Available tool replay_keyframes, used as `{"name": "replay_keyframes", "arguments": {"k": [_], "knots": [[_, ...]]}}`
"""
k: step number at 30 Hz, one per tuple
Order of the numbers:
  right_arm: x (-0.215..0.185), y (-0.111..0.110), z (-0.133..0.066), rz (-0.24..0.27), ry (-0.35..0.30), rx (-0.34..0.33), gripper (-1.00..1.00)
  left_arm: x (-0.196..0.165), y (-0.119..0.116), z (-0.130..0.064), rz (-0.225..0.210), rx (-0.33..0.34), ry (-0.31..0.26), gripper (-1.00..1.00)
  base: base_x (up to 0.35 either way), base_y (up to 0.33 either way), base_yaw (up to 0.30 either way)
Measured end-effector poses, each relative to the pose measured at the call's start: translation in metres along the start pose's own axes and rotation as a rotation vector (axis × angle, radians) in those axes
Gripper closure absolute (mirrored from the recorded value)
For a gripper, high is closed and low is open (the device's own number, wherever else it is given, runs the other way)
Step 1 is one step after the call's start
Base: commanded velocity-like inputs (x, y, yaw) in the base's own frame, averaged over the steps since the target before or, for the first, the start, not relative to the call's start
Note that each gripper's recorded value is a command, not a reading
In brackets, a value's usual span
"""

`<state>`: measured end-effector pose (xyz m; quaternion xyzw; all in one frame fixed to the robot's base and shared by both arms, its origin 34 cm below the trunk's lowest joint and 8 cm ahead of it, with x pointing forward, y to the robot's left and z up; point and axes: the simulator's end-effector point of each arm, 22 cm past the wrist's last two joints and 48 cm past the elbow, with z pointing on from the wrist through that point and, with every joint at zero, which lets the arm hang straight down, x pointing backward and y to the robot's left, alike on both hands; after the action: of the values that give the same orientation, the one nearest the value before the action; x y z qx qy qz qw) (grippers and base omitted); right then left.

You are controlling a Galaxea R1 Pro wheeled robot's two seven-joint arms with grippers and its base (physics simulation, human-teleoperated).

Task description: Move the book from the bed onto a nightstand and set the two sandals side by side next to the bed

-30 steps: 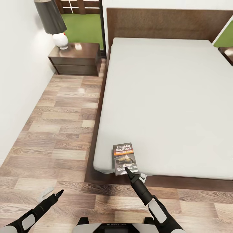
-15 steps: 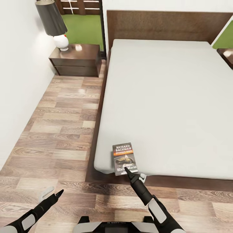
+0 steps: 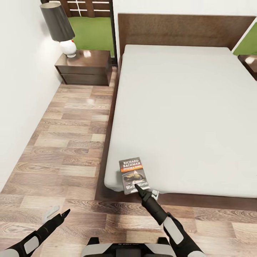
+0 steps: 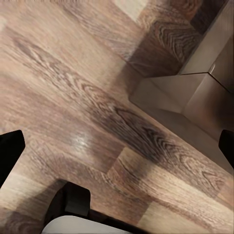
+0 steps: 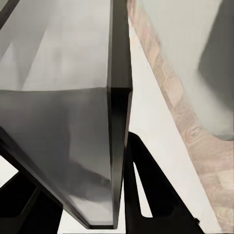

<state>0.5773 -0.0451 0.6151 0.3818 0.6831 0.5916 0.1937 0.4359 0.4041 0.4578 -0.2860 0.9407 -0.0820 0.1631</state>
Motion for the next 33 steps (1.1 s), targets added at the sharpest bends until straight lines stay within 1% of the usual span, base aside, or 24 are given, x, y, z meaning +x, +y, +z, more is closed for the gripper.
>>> {"name": "replay_keyframes", "arguments": {"k": [1,2,3,4,5,7,8,10,11,12,13,18,25,33], "knots": [[0.005,0.015,0.005,0.042,0.047,-0.03,1.0,0.0,0.0,-0.001,0.0,0.0,0.0,-1.0,0.0,0.0,0.0],[0.005,0.027,0.008,0.065,0.071,-0.053,1.0,0.0,-0.001,-0.003,0.0,0.0,0.0,-1.0,0.0,0.0,0.0],[0.006,0.033,0.009,0.071,0.086,-0.061,1.0,-0.001,-0.001,-0.004,0.0,0.0,0.0,-1.0,0.0,0.0,0.0],[0.01,0.046,0.013,0.084,0.129,-0.083,1.0,0.001,-0.003,-0.005,-0.001,0.003,0.002,-1.0,0.0,0.0,0.0],[0.015,0.054,0.014,0.084,0.166,-0.09,1.0,0.003,-0.006,-0.005,-0.003,0.007,0.005,-1.0,0.0,0.0,0.0],[0.02,0.058,0.014,0.082,0.196,-0.085,1.0,0.003,-0.008,-0.007,-0.004,0.008,0.006,-1.0,0.0,0.0,0.0],[0.027,0.059,0.013,0.087,0.228,-0.077,1.0,0.004,-0.009,-0.008,-0.005,0.009,0.006,-1.0,0.0,0.0,0.0],[0.033,0.062,0.011,0.102,0.26,-0.071,1.0,0.004,-0.01,-0.011,-0.005,0.01,0.007,-1.0,0.0,0.0,0.0],[0.039,0.065,0.01,0.117,0.294,-0.066,1.0,0.004,-0.011,-0.012,-0.006,0.01,0.007,-1.0,0.0,0.0,0.0],[0.042,0.072,0.01,0.129,0.32,-0.07,1.0,0.004,-0.011,-0.013,-0.006,0.011,0.007,-1.0,0.0,0.0,0.0],[0.046,0.081,0.011,0.128,0.356,-0.077,1.0,0.004,-0.012,-0.014,-0.006,0.011,0.008,-1.0,0.0,0.0,0.0],[0.049,0.092,0.009,0.108,0.377,-0.078,1.0,0.003,-0.013,-0.021,-0.006,0.011,0.008,-1.0,0.0,0.0,0.0],[0.048,0.101,0.008,0.077,0.363,-0.082,1.0,0.002,-0.015,-0.029,-0.006,0.011,0.008,-1.0,0.0,0.0,0.0],[0.05,0.11,0.005,0.071,0.36,-0.085,1.0,0.0,-0.016,-0.039,-0.006,0.011,0.008,-1.0,0.0,0.0,-0.013]]}}
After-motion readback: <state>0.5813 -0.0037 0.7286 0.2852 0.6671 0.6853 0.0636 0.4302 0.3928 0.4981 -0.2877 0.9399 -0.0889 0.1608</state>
